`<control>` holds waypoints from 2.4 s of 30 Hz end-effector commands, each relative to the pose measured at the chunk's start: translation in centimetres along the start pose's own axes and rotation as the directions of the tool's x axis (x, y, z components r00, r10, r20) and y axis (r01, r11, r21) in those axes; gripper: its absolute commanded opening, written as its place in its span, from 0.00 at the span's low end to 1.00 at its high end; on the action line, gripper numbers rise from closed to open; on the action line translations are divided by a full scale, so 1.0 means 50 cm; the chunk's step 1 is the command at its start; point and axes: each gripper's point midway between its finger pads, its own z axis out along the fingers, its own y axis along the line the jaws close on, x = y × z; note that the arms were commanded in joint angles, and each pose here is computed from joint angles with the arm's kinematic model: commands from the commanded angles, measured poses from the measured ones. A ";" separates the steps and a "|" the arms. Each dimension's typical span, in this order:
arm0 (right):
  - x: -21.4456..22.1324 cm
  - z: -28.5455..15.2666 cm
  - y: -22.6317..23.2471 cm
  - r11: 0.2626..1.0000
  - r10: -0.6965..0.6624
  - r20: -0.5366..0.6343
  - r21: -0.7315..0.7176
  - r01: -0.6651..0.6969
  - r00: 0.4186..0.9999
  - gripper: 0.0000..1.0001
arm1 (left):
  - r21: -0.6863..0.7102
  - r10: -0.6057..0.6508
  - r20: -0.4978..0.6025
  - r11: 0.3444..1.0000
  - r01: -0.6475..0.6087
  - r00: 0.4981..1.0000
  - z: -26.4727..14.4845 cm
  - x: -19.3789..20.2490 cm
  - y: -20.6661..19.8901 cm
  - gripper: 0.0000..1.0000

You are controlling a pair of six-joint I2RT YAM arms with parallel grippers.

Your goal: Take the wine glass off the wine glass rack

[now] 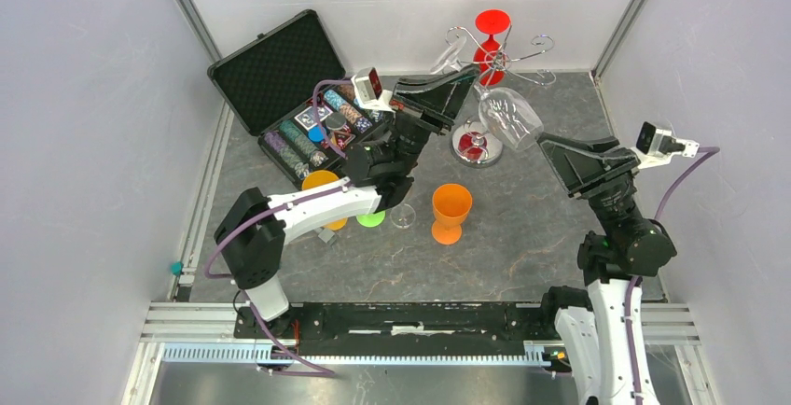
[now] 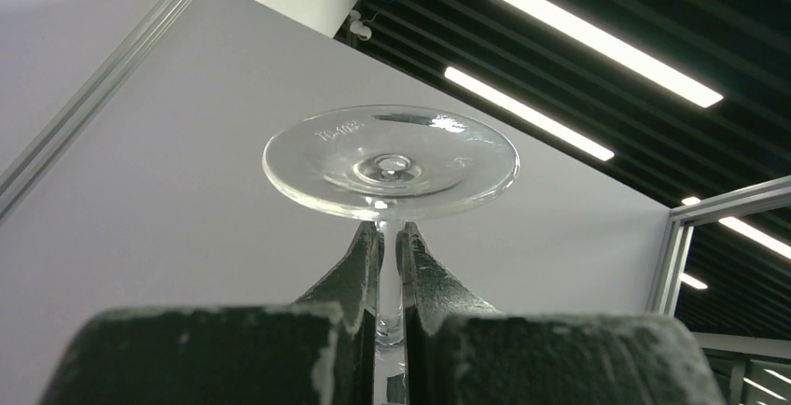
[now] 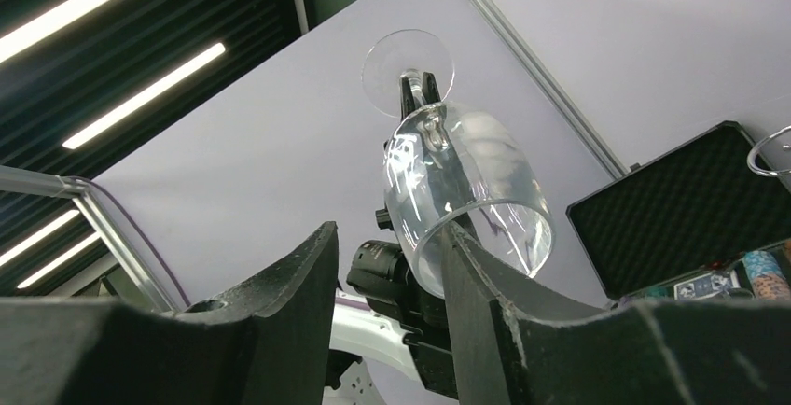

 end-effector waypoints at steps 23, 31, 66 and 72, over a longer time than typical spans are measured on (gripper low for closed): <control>0.006 0.053 -0.005 1.000 -0.022 -0.010 0.009 0.022 1.000 0.00 | 0.117 -0.044 0.014 0.992 0.042 0.999 0.018 -0.018 -0.064 0.20; -0.019 0.065 -0.013 0.981 -0.176 0.007 0.082 0.175 0.984 0.00 | 0.080 -0.019 -0.014 0.997 0.020 1.000 -0.011 -0.027 -0.070 0.71; 0.009 -0.090 -0.115 0.517 -0.470 -0.740 0.210 0.830 0.481 0.00 | -0.197 0.339 -0.829 0.566 -0.801 0.444 -0.401 -0.113 0.069 1.00; 0.029 -0.148 -0.180 0.474 -0.386 -0.803 0.250 0.844 0.454 0.00 | -0.207 0.350 -0.821 0.553 -0.807 0.451 -0.409 -0.120 0.072 1.00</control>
